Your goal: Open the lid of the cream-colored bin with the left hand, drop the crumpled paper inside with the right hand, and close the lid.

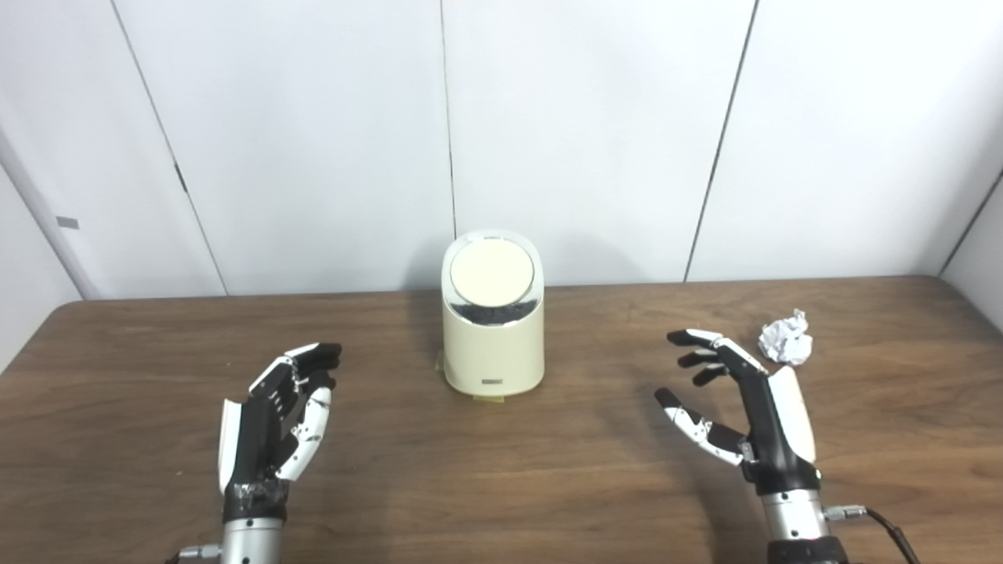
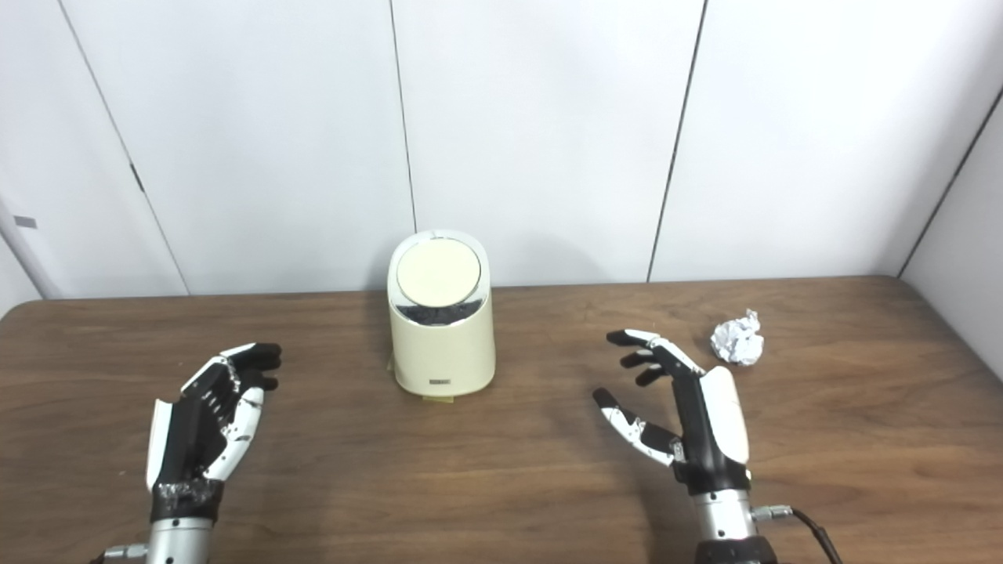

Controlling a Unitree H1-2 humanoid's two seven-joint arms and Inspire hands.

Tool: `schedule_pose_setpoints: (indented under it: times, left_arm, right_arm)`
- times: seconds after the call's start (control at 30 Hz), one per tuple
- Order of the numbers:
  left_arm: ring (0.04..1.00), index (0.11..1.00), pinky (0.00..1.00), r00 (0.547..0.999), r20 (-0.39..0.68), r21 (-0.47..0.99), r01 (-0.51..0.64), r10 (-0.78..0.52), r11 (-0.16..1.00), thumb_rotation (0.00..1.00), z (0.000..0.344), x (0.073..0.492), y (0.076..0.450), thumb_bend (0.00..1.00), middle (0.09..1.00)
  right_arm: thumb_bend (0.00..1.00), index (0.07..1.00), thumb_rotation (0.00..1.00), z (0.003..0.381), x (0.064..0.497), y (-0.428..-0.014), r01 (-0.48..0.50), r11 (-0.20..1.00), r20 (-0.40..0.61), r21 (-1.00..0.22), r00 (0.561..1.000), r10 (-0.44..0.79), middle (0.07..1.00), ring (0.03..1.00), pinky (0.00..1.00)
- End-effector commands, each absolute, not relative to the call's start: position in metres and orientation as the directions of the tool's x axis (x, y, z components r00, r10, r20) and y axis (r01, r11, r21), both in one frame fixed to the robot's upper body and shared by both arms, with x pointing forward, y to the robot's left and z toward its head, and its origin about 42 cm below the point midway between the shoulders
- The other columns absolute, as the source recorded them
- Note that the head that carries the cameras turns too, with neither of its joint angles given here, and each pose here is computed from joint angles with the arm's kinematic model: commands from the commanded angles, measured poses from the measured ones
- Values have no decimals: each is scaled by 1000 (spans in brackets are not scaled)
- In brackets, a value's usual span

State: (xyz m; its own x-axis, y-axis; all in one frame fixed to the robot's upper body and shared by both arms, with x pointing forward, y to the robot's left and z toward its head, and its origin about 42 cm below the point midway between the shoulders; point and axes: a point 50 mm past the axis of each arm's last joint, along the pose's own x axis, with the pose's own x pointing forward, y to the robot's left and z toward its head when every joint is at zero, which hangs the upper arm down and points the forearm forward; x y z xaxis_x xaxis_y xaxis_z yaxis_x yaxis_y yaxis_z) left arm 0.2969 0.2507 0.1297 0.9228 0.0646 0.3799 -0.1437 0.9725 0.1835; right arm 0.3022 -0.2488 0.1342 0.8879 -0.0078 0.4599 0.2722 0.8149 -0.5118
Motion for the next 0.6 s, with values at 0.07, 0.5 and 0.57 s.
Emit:
schedule_pose_setpoints:
  times: [0.07, 0.5, 0.57]
  left_arm:
    - [717, 700, 637, 942, 331, 227, -138, 56, 964, 430, 110, 285, 250, 196, 725]
    - [740, 720, 658, 944, 325, 246, -137, 52, 960, 496, 119, 289, 250, 260, 744]
    - [762, 743, 675, 949, 313, 250, -134, 51, 959, 588, 126, 291, 249, 354, 764]
  right_arm:
    - [282, 678, 142, 115, 289, -245, 246, 821, 412, -515, 911, -15, 709, 583, 432]
    - [285, 684, 172, 114, 290, -243, 243, 821, 405, -516, 914, -17, 709, 606, 459]
    - [286, 682, 170, 114, 291, -243, 243, 822, 403, -515, 915, -18, 708, 612, 468]
